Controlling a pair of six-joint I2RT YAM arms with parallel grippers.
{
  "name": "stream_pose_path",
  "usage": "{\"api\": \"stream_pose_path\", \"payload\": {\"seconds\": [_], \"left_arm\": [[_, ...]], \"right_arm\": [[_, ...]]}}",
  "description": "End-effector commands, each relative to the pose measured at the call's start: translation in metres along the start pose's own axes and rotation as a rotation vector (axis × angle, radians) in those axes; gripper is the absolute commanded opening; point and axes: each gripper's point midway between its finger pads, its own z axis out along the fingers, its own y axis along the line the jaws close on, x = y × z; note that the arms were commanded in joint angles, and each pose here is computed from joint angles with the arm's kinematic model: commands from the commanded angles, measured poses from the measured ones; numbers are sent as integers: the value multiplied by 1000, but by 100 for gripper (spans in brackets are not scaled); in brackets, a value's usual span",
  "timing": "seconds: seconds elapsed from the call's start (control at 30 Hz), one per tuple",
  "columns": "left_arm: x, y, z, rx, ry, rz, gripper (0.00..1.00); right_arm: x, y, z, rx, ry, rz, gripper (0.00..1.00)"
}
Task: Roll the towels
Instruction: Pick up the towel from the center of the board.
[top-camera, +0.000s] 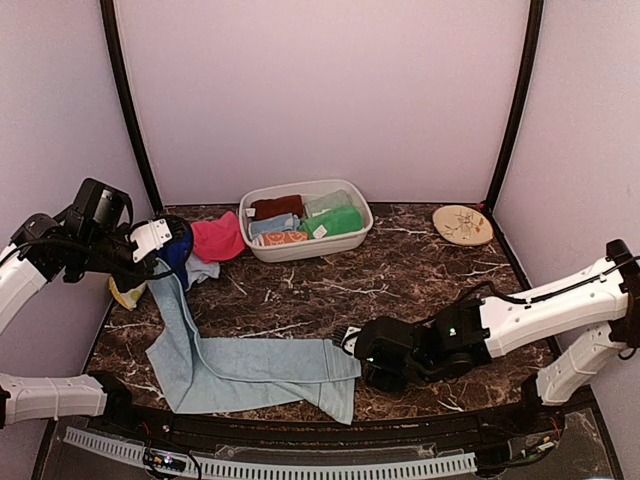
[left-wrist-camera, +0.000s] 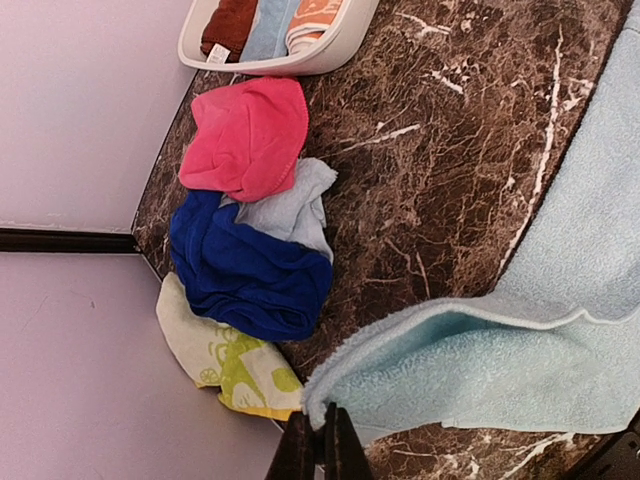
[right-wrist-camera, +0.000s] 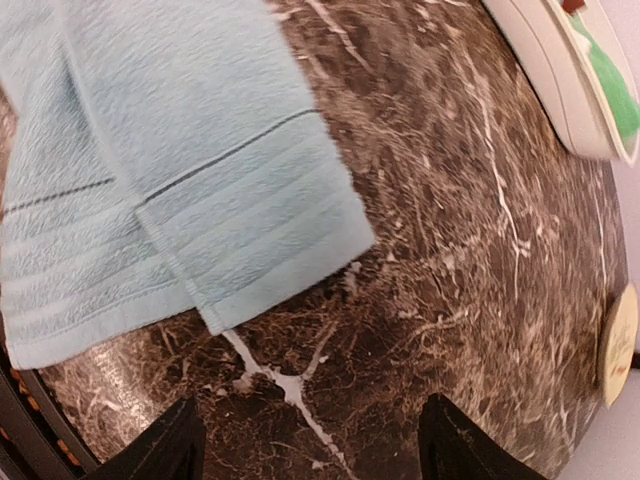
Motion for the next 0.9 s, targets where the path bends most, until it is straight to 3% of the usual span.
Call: {"api": "stream_pose_path", "payload": {"seconds": [0.0, 0.33, 0.7, 0.87], "left_arm": [[10, 13, 5, -91, 38, 1, 0], [19, 5, 8, -71, 60, -9, 0], [19, 5, 6, -66, 63, -7, 0], [20, 5, 4, -66, 67, -5, 0]], "right_arm": [[-12, 20, 3, -25, -91, -347, 74], [-5, 49, 5, 13, -149, -634, 71], [6, 63, 44, 80, -118, -824, 56], [2, 55, 56, 97, -108, -802, 41]]}}
